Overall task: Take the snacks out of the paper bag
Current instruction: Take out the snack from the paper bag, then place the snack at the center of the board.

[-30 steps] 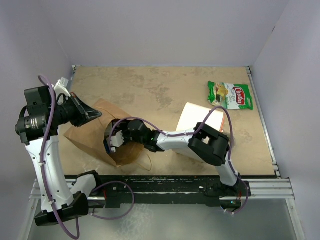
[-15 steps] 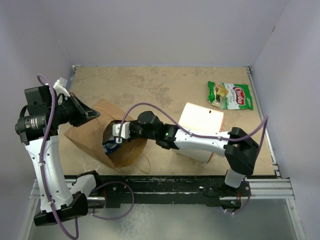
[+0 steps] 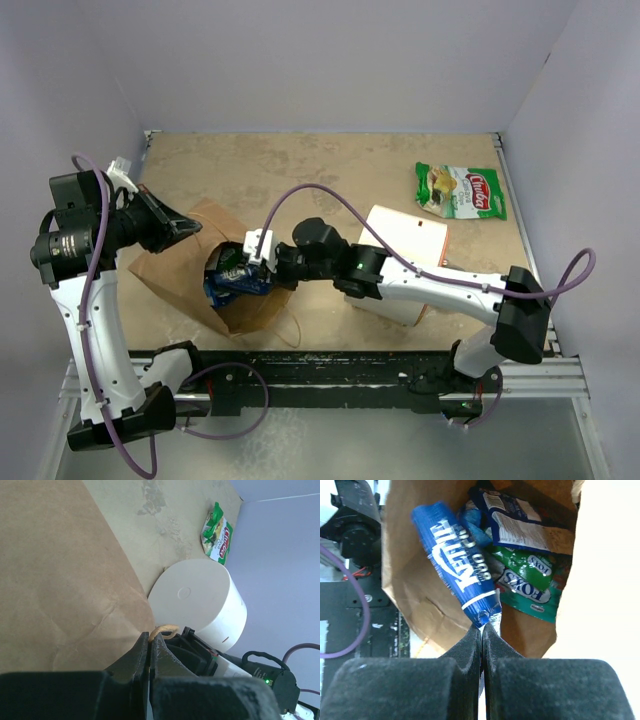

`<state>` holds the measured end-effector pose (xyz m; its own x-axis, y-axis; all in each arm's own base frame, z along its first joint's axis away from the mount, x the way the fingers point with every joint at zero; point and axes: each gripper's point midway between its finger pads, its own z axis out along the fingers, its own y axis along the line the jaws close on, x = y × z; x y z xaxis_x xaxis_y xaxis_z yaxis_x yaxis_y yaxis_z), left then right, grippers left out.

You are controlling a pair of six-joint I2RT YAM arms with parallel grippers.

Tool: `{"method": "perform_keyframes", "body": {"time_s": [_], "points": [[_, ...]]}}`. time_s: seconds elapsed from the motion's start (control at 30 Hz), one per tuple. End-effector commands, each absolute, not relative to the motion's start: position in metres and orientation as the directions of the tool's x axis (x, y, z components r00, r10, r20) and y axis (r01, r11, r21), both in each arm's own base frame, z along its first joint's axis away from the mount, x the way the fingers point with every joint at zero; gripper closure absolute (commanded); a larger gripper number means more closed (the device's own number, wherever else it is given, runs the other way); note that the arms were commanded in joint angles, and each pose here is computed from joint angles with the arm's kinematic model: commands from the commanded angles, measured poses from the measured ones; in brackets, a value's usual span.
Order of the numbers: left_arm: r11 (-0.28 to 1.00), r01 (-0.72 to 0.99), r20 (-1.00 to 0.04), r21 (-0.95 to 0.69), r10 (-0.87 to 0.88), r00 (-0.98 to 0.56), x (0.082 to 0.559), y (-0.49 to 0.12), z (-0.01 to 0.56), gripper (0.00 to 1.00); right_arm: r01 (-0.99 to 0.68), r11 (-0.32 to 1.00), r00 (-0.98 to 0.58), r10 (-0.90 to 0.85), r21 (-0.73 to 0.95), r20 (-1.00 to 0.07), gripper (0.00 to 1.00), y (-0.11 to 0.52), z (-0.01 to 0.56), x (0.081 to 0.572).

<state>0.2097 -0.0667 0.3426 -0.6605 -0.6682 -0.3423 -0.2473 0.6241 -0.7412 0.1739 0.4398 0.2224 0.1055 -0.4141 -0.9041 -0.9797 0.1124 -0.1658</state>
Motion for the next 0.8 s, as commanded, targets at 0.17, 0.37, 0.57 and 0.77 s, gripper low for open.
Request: {"method": "perform_keyframes", "body": {"time_s": [0.17, 0.37, 0.57, 0.77], "points": [[0.579, -0.218, -0.349, -0.786, -0.706, -0.616, 0.213, -0.071, 0.361, 1.00, -0.992, 0.105, 0.026, -0.357, -0.068, -0.934, 1.00, 0.417, 0.284, 0.146], [0.565, -0.247, -0.331, -0.787, -0.724, -0.605, 0.214, -0.070, 0.355, 1.00, -0.980, 0.194, -0.007, -0.274, -0.048, -0.962, 1.00, 0.376, 0.347, 0.137], [0.555, -0.264, -0.312, -0.789, -0.733, -0.605, 0.213, -0.070, 0.348, 1.00, -0.906, 0.406, 0.027, -0.225, -0.119, -0.974, 1.00, 0.320, 0.413, 0.156], [0.546, -0.264, -0.304, -0.795, -0.736, -0.606, 0.215, -0.071, 0.347, 1.00, -0.585, 0.787, 0.162, -0.125, -0.197, -0.979, 1.00, 0.258, 0.480, 0.221]]}}
